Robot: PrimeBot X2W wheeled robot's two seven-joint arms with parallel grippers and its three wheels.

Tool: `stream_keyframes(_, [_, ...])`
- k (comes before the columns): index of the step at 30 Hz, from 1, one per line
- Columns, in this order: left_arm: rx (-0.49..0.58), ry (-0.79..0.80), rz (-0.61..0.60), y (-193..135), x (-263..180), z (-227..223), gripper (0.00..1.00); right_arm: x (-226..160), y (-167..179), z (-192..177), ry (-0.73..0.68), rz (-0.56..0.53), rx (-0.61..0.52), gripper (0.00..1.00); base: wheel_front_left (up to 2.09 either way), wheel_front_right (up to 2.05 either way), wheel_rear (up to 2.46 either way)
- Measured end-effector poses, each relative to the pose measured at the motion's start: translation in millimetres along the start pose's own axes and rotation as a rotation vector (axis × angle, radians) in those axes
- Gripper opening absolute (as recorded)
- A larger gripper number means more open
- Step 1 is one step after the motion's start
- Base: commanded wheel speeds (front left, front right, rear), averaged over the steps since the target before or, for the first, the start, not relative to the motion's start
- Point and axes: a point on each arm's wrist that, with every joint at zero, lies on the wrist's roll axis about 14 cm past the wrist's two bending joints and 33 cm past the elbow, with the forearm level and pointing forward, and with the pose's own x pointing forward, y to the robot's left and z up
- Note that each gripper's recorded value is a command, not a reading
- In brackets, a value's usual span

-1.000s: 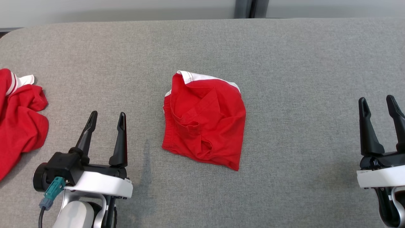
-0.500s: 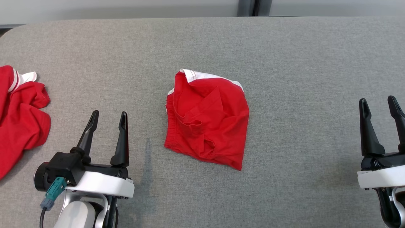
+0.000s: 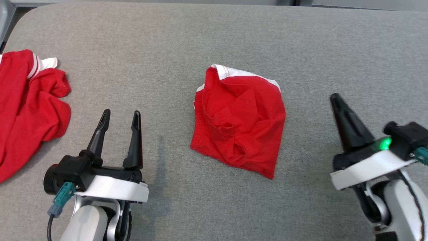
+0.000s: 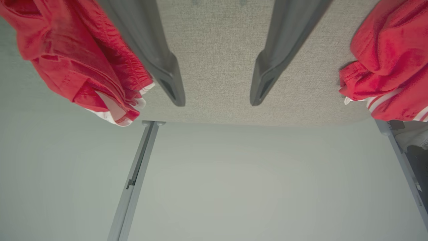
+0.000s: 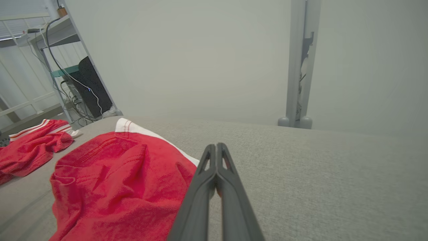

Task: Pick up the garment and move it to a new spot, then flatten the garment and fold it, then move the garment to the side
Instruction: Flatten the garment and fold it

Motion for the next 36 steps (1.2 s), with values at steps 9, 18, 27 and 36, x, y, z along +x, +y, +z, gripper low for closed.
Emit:
stream_keyframes(9, [-0.005, 0.008, 0.042, 12.3, -3.9, -4.8, 1.00, 27.1, 72.8, -44.8, 0.126, 0.223, 0.069, 0.00, 0.00, 0.00, 0.00])
stream_keyframes(18, [-0.014, 0.007, 0.058, 15.4, -3.9, -6.9, 1.00, 37.2, 91.3, -79.4, 0.235, 0.295, 0.068, 0.00, 0.00, 0.00, 0.00])
stream_keyframes(27, [-0.018, 0.009, 0.066, 18.0, -5.0, -8.6, 1.00, 42.5, 124.2, -91.8, 0.277, 0.401, 0.050, 0.00, 0.00, 0.00, 0.00])
stream_keyframes(36, [-0.027, 0.000, 0.070, 18.1, -3.5, -6.4, 1.00, 45.4, 154.6, -94.8, 0.293, 0.499, 0.037, 0.00, 0.00, 0.00, 0.00])
